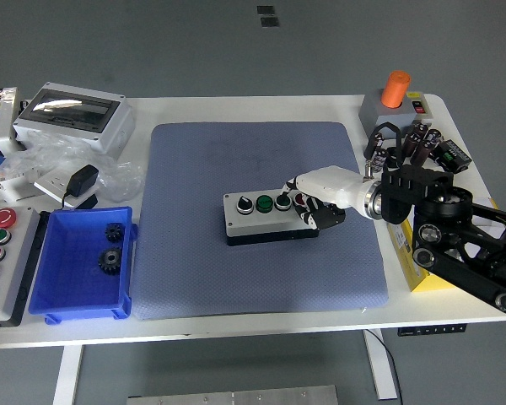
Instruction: Pick up the button,place it on the desk,press the button,press the button
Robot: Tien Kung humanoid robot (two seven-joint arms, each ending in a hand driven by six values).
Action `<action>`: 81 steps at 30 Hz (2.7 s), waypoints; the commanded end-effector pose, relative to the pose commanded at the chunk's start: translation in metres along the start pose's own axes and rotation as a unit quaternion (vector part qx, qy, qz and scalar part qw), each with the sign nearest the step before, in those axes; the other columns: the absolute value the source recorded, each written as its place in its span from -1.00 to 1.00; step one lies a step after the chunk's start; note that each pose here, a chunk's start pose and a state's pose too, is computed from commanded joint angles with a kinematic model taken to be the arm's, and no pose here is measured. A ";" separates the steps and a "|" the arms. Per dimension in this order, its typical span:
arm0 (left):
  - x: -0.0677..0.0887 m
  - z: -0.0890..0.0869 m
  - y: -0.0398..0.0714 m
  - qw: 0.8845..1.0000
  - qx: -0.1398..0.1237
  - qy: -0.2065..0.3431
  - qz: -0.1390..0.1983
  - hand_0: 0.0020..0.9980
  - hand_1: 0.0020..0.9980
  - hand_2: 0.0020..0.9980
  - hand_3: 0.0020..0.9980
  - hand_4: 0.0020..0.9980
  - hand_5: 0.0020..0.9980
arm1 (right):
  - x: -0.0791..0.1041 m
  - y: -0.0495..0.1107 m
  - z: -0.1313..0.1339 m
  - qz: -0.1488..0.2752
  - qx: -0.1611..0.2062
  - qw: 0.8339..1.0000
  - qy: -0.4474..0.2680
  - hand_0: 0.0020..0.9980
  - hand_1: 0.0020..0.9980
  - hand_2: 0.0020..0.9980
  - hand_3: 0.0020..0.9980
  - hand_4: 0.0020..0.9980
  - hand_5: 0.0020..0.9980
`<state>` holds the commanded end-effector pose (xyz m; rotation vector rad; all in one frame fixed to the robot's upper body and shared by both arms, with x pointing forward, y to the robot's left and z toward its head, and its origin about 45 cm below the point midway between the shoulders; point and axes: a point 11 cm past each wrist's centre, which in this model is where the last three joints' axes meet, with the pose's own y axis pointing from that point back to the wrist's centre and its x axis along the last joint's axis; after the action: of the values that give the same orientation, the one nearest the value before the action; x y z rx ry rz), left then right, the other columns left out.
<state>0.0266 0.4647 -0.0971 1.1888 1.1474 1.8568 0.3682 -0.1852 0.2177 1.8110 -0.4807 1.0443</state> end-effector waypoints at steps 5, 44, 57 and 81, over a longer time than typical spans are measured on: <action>0.000 0.000 0.000 1.000 0.000 0.000 0.000 0.26 0.27 0.14 0.34 0.25 -0.73 | -0.011 -0.004 0.004 -0.012 -0.008 1.000 -0.004 -0.69 -0.49 -0.53 0.52 -0.53 -1.00; 0.003 0.001 0.000 1.000 0.003 -0.005 0.003 0.26 0.27 0.13 0.33 0.24 -0.74 | 0.025 0.026 -0.002 0.336 0.140 0.885 -0.289 1.00 1.00 1.00 1.00 1.00 -0.20; -0.005 -0.006 0.000 1.000 0.010 -0.008 -0.007 0.26 0.27 0.13 0.33 0.24 -0.74 | -0.012 0.047 0.036 0.342 0.168 0.756 -0.533 0.87 0.82 0.90 1.00 0.93 -0.06; -0.008 0.008 0.000 1.000 -0.010 -0.019 -0.014 0.26 0.27 0.14 0.32 0.24 -0.71 | -0.013 0.102 0.115 0.441 0.120 0.651 -0.606 0.35 0.30 0.32 0.31 0.70 0.03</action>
<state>0.0367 0.4602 -0.0980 1.1854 1.1168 1.8127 0.3410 -0.3352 0.2418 2.3683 -2.3080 0.2098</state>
